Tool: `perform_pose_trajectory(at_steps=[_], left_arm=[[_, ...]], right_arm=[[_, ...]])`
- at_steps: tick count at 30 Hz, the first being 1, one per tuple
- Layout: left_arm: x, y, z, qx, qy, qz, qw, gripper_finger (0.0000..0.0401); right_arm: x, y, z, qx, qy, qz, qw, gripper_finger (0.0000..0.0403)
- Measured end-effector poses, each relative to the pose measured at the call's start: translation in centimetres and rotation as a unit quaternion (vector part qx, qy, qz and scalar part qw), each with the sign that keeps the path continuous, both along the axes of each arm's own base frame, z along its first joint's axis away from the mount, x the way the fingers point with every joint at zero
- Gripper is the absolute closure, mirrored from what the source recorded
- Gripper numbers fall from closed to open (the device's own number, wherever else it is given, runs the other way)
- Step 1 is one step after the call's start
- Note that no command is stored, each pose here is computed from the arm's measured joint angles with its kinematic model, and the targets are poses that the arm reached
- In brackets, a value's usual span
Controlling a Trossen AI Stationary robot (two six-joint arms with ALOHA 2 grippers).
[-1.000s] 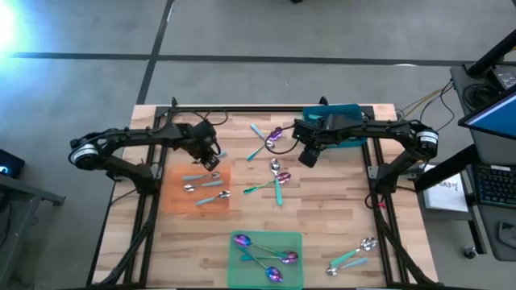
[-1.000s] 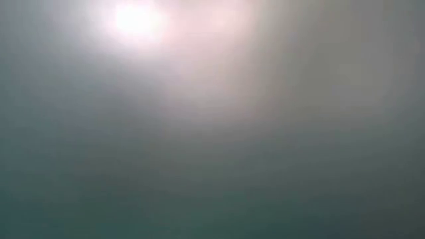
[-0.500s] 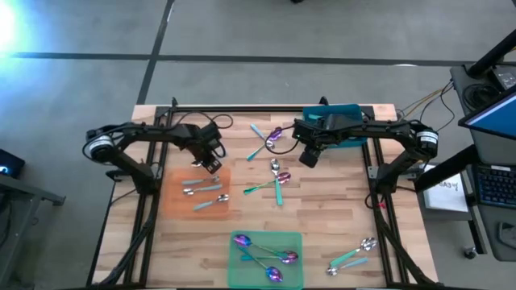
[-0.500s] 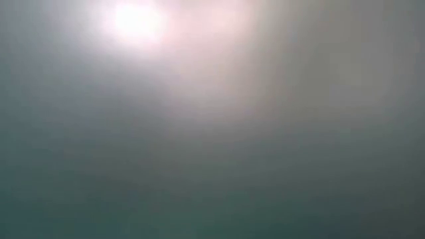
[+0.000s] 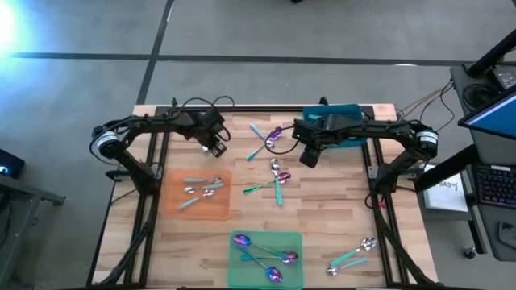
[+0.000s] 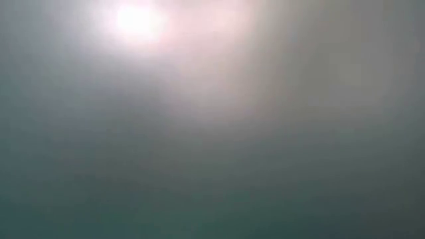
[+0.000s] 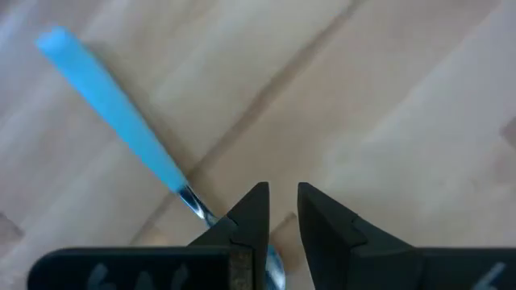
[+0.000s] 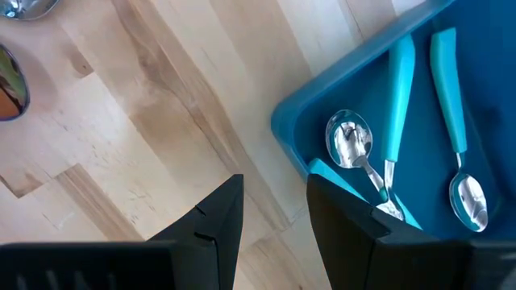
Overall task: Sort silverware by color (type)
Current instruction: Put the top left blue spoon into the orange bin
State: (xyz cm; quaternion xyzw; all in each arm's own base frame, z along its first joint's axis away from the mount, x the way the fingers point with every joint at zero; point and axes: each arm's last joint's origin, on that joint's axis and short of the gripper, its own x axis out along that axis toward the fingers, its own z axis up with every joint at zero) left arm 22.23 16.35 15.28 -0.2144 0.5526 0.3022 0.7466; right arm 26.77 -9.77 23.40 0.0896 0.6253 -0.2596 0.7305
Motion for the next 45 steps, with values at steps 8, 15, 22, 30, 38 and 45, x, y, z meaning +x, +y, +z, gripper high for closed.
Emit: perform_pose_trajectory(at_steps=[8, 15, 22, 30, 38, 45], left_arm=[[-0.2, 0.6, -0.2, 0.015, 0.014, 0.018, 1.000, 0.0351], [-0.8, 1.1, 0.3, 0.039, 0.019, 0.054, 0.998, 0.0351], [-1.9, 1.9, -0.4, 0.042, 0.036, 0.098, 0.994, 0.0351], [-1.9, 2.5, -2.0, -0.014, 0.021, 0.106, 0.994, 0.0351], [-2.1, 2.5, -1.5, 0.011, 0.026, 0.123, 0.992, 0.0351], [-2.3, 2.2, 0.4, 0.032, -0.002, 0.122, 0.992, 0.0351]], right_arm=[[0.0, 0.0, 0.0, 0.001, 0.002, 0.001, 1.000, 0.0275], [-0.1, 0.0, 0.0, 0.000, 0.005, 0.007, 1.000, 0.0275], [-0.1, 0.0, 0.0, 0.000, 0.006, 0.009, 1.000, 0.0275], [-0.1, 0.0, 0.0, 0.000, 0.007, 0.014, 1.000, 0.0275], [-0.1, 0.0, 0.0, 0.000, 0.008, 0.014, 1.000, 0.0275], [-0.1, 0.0, 0.0, 0.000, 0.008, 0.013, 1.000, 0.0275]])
